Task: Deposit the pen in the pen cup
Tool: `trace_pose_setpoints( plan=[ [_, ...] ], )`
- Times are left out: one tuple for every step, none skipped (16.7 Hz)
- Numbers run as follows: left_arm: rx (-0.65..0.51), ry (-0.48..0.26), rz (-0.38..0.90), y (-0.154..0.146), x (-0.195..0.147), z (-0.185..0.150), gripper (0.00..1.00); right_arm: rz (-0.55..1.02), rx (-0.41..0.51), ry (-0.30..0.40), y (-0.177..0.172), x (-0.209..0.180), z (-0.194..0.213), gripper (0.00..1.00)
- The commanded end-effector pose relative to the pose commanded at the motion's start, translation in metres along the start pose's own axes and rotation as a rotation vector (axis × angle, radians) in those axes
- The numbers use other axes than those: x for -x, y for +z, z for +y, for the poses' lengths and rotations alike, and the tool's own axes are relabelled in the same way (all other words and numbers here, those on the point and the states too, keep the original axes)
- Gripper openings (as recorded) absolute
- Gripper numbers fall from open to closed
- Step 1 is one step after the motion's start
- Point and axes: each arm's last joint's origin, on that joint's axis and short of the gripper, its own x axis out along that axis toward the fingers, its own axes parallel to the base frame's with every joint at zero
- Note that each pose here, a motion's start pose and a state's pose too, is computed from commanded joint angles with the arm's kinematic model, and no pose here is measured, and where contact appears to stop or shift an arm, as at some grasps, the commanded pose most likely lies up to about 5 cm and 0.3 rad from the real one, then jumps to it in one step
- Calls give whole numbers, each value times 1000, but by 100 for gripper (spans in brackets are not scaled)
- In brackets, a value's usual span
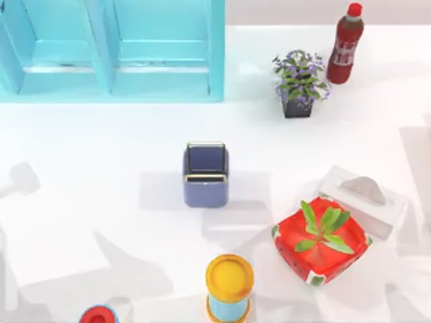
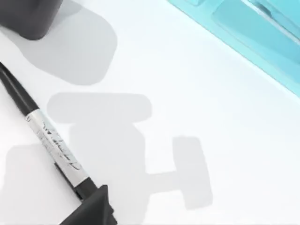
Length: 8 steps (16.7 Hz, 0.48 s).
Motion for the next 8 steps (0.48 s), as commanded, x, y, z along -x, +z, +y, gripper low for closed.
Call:
trace_pose_setpoints(
  plan=[
    [52,18,38,7,-7,7,100,0,0,0,0,0,0,100],
    [108,36,83,14,-16,15,100,0,0,0,0,0,0,100],
    [170,53,129,20,-25,25,100,0,0,0,0,0,0,100],
    [237,69,173,26,-34,36,100,0,0,0,0,0,0,100],
    [307,82,215,32,-43,48,100,0,0,0,0,0,0,100],
    [373,91,254,36,-51,60,100,0,0,0,0,0,0,100],
    [431,98,287,39,-59,70,100,0,0,0,0,0,0,100],
    [483,103,318,41,-65,80,100,0,0,0,0,0,0,100]
  ],
)
